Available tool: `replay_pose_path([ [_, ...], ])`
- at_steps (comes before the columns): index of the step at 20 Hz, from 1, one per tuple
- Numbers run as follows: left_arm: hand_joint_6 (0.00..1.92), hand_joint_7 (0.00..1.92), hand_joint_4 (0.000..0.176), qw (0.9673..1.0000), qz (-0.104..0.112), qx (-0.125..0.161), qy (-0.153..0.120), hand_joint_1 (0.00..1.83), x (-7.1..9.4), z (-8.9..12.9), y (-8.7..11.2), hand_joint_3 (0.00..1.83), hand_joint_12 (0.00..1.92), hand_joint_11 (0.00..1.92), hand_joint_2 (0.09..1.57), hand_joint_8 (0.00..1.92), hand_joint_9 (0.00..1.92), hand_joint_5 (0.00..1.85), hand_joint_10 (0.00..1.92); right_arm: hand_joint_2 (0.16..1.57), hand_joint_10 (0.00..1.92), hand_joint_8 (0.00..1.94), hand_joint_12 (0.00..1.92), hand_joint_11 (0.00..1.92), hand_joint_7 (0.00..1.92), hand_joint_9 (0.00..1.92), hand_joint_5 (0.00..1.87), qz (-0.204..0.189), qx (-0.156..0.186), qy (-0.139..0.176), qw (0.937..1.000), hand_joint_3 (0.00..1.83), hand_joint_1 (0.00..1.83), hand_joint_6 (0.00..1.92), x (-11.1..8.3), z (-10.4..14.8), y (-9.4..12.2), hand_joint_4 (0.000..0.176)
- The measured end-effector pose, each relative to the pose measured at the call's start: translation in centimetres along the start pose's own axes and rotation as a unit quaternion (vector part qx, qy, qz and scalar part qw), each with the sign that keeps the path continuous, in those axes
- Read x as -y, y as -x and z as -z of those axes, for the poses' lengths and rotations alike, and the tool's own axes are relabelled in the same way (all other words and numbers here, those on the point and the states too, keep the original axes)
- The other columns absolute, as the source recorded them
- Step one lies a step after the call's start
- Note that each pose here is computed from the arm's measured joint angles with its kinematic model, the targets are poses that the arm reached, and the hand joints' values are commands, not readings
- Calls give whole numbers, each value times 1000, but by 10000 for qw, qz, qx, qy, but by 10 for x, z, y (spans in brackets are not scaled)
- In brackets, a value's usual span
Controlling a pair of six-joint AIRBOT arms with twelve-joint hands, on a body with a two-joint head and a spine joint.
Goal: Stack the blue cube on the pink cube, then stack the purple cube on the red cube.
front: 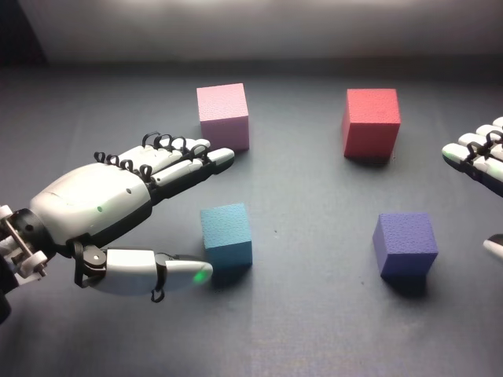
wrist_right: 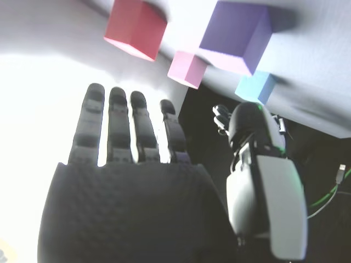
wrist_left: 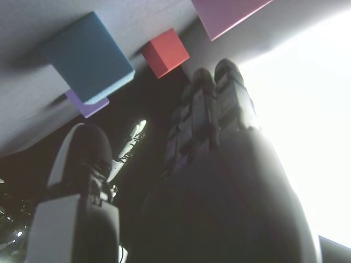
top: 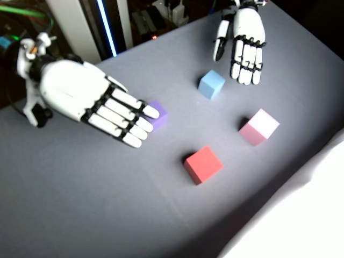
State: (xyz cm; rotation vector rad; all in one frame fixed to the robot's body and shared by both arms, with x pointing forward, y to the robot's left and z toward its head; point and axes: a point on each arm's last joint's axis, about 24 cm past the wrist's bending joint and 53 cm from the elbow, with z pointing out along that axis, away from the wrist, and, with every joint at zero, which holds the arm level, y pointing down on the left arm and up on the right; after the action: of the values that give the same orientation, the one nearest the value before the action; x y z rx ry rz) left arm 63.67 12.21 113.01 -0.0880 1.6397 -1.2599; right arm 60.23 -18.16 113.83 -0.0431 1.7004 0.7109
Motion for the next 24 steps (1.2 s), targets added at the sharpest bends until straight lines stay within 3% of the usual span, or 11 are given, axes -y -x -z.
replay_pose_path([
  [5,0,0,148,10000,34,-6,42,480,-3,1,-2,0,0,0,1049,0,0,0,0,1380,0,0,0,0,0,0,0,-14,5,-14,10000,8,520,0,1,2,-1,0],
  [11,0,0,33,9994,246,-184,169,396,-16,-22,-27,0,0,0,951,0,0,0,0,1381,0,0,0,0,0,0,0,-39,10,-69,10000,2,497,0,4,5,-3,0],
  [13,0,49,20,9992,263,-224,203,511,-18,-31,-32,0,0,0,951,18,13,0,5,1375,0,0,0,0,0,0,0,-60,-17,-103,9999,0,529,0,6,6,-5,0],
  [14,0,92,35,9992,263,-224,224,570,-20,-35,-32,0,11,23,961,31,40,0,17,1373,0,0,0,0,0,0,0,-65,-7,-111,9999,0,529,0,7,6,-4,0],
  [16,9,199,0,9992,272,-211,222,651,-20,-40,-32,8,614,0,971,11,133,59,36,1371,0,0,0,0,0,0,0,-68,-7,-110,9999,0,527,0,7,6,-4,0],
  [18,26,514,0,9992,240,-222,221,762,-20,-44,-32,1,1253,0,990,32,321,296,310,1366,0,0,0,0,0,0,0,-59,-8,-100,9999,0,547,0,6,6,-4,0],
  [19,37,648,0,9991,253,-225,238,802,-20,-46,-32,0,1259,0,1022,67,325,396,538,1361,0,0,0,0,0,0,0,-72,-5,-102,9999,0,554,0,6,6,-4,0],
  [20,106,904,0,9991,235,-248,255,880,-22,-47,-33,2,1783,283,1045,270,598,607,1113,1367,0,0,0,0,0,0,0,-77,-8,-100,9999,0,553,0,6,6,-4,0],
  [21,879,1022,0,9991,247,-251,243,1047,-21,-48,-35,8,1893,832,1125,833,947,851,1446,1374,0,0,0,0,0,0,0,-80,-6,-104,9999,1,520,0,6,6,-4,0],
  [22,978,1077,0,9992,270,-219,207,1130,-19,-50,-34,0,1915,1236,1123,1605,1177,944,1826,1378,0,0,0,0,0,0,0,-92,-4,-113,9999,3,496,0,7,6,-4,0],
  [24,1102,1090,0,9992,314,-168,193,1138,-18,-51,-30,6,1921,1375,1150,1908,1278,905,1917,1379,0,0,0,0,0,0,0,-105,-3,-112,9999,3,491,0,7,6,-4,0],
])
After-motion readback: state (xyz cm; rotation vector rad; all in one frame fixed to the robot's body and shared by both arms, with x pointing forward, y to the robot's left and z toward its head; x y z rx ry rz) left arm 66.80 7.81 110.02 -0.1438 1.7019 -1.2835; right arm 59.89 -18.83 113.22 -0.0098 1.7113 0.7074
